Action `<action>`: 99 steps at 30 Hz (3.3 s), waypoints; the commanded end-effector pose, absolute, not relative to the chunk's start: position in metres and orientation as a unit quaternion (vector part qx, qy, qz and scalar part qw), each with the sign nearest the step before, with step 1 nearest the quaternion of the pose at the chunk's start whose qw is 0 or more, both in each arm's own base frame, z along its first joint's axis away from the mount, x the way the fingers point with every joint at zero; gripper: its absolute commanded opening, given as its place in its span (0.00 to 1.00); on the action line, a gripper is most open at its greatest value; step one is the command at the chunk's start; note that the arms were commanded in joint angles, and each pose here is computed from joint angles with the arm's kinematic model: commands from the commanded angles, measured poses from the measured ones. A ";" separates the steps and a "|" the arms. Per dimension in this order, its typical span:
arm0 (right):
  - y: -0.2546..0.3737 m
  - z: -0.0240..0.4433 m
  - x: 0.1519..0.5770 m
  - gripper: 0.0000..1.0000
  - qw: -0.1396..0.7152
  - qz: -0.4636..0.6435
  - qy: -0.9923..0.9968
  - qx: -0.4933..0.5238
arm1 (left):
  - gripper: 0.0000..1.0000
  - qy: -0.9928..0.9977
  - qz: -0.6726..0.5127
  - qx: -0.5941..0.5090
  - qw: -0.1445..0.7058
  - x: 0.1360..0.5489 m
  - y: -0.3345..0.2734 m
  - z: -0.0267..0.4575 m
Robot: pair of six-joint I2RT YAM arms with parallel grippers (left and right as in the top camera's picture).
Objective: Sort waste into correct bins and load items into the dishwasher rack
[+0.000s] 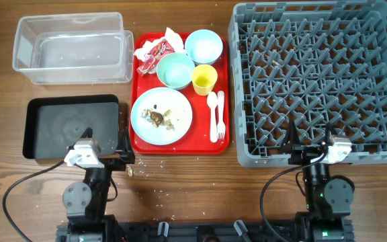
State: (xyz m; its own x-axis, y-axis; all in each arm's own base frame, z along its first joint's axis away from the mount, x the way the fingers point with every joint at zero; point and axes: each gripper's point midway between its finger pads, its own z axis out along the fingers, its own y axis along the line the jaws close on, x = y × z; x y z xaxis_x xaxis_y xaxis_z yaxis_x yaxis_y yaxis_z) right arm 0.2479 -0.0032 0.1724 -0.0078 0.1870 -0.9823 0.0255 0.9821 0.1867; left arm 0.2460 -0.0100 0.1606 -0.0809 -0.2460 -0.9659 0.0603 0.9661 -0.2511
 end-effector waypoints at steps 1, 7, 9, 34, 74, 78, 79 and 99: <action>-0.008 0.172 0.248 1.00 0.701 0.048 0.707 0.083 | 1.00 0.727 -0.119 -0.066 0.673 0.246 -0.011 0.159; -0.008 0.172 0.248 1.00 0.701 0.048 0.707 0.083 | 1.00 0.727 -0.119 -0.066 0.673 0.246 -0.011 0.159; -0.008 0.172 0.248 1.00 0.701 0.048 0.707 0.083 | 1.00 0.727 -0.119 -0.066 0.673 0.246 -0.011 0.159; -0.008 0.172 0.248 1.00 0.701 0.048 0.707 0.083 | 1.00 0.727 -0.119 -0.066 0.673 0.246 -0.011 0.159; -0.008 0.172 0.248 1.00 0.701 0.048 0.707 0.083 | 1.00 0.727 -0.119 -0.066 0.673 0.246 -0.011 0.159; -0.008 0.172 0.248 1.00 0.701 0.048 0.707 0.083 | 1.00 0.727 -0.119 -0.066 0.673 0.246 -0.011 0.159; -0.008 0.172 0.248 1.00 0.701 0.048 0.707 0.083 | 1.00 0.727 -0.119 -0.066 0.673 0.246 -0.011 0.159; 0.036 0.177 0.245 1.00 0.526 0.475 0.609 0.356 | 1.00 0.727 -0.119 -0.066 0.673 0.246 -0.011 0.159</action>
State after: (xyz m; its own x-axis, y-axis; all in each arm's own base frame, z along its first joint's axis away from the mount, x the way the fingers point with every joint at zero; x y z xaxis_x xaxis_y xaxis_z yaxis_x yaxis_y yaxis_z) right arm 0.2458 0.0298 0.1733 -0.1663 0.9601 -0.2248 -0.0290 0.2231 0.9744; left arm 0.2460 -0.0100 0.1605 -0.0812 -0.2460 -0.9659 0.0599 0.9661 -0.2511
